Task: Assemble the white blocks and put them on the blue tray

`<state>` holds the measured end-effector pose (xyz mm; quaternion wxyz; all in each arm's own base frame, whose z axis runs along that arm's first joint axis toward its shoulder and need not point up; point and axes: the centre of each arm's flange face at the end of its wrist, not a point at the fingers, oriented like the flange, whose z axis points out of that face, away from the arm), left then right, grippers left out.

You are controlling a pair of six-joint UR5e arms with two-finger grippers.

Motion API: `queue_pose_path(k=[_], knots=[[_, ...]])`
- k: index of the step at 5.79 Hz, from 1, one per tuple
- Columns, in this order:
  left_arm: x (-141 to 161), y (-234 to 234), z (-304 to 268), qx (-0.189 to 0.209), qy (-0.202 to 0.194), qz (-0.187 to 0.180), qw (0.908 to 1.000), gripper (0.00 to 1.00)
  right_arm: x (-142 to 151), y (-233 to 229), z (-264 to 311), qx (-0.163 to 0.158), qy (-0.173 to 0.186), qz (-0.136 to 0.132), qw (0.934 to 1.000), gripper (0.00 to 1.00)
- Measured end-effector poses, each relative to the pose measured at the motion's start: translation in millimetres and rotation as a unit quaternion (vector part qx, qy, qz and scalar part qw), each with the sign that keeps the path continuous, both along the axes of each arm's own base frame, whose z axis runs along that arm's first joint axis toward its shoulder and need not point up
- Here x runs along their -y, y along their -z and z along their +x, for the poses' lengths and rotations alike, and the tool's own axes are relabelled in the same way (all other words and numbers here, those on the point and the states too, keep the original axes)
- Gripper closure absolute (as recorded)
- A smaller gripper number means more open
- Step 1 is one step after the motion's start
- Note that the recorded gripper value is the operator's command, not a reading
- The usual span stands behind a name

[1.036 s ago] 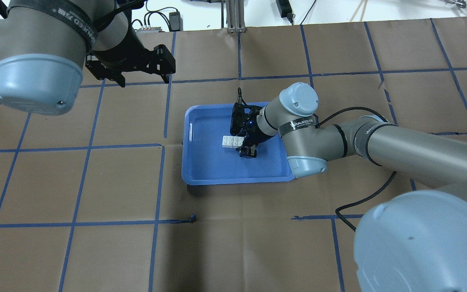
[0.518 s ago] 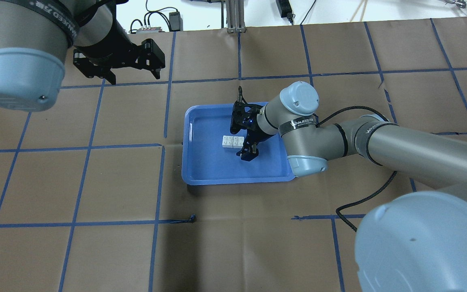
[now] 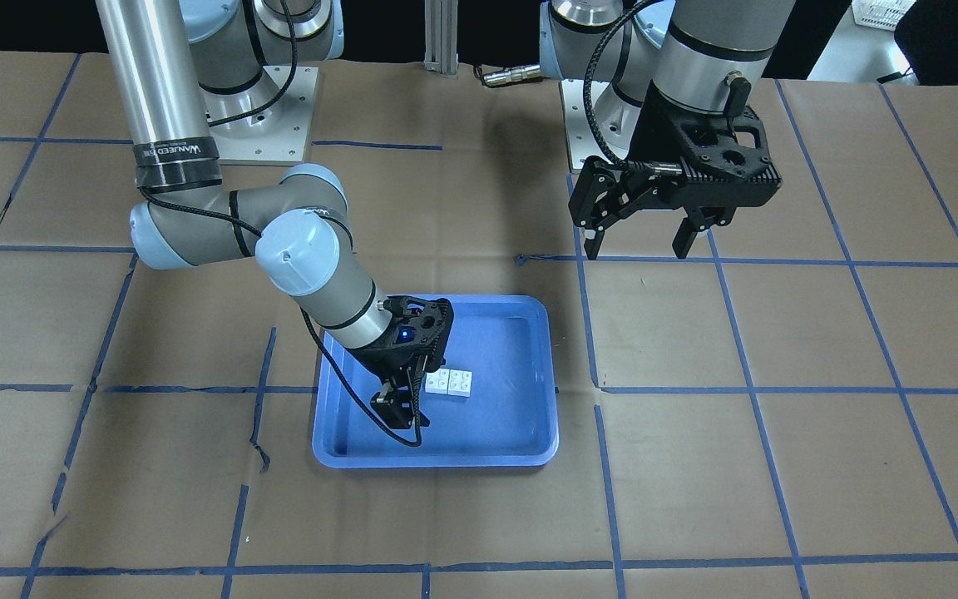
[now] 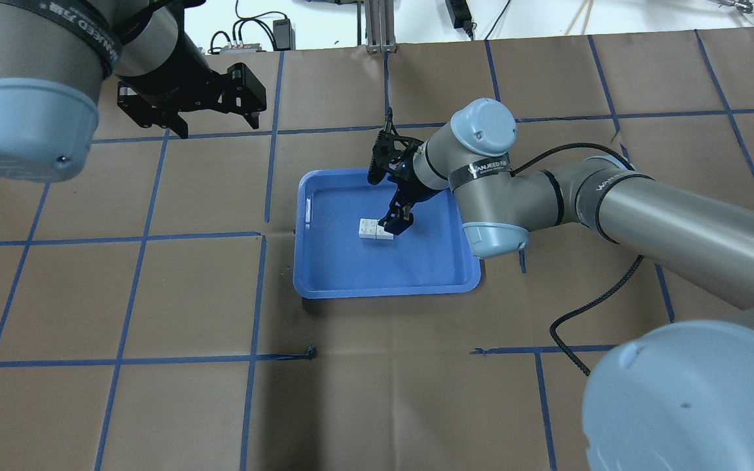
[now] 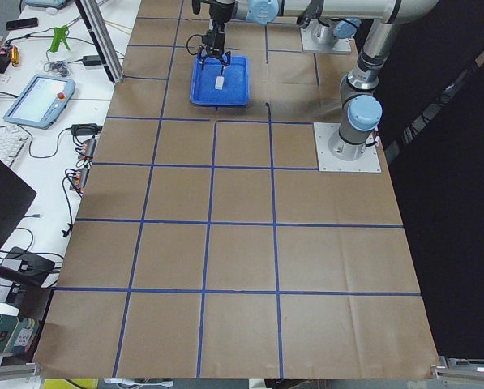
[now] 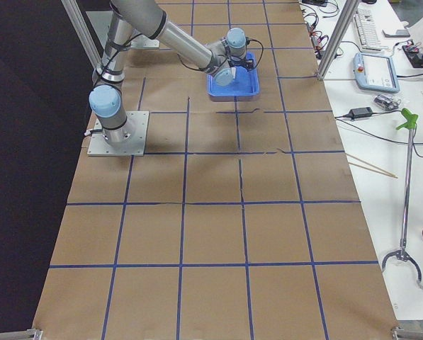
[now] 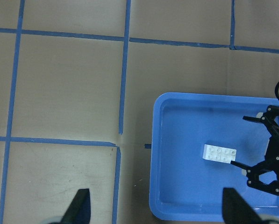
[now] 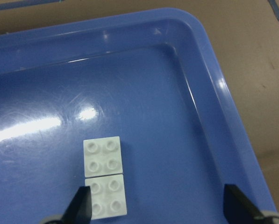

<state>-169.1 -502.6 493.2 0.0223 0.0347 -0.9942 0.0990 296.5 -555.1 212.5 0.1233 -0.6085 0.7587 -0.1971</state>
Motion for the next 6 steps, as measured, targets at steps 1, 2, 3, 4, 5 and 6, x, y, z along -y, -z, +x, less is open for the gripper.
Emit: queue_pose_path(k=[1, 2, 3, 4, 5, 6], knots=[[-6, -3, 2, 0.001, -0.003, 0.012, 0.9999, 0.01, 5, -24, -10, -0.014, 0.012, 0.022, 0.9996, 0.00], [-8, -3, 3, 0.000, -0.006, 0.019, 0.9998, 0.01, 13, -50, -28, -0.031, 0.031, 0.047, 0.9979, 0.00], [-7, -1, 3, -0.001, -0.006, 0.021, 0.9998, 0.01, 22, -81, -52, -0.050, 0.057, 0.075, 0.9943, 0.00], [-7, -1, 3, -0.001, -0.007, 0.021, 0.9998, 0.01, 28, -111, -78, -0.075, 0.096, 0.103, 0.9872, 0.00], [-7, -1, 3, -0.002, -0.007, 0.020, 0.9998, 0.01, 31, -135, -102, -0.105, 0.151, 0.128, 0.9747, 0.00], [-7, -2, 3, -0.005, -0.008, 0.019, 0.9998, 0.01, 31, -157, -124, -0.132, 0.230, 0.150, 0.9523, 0.00]])
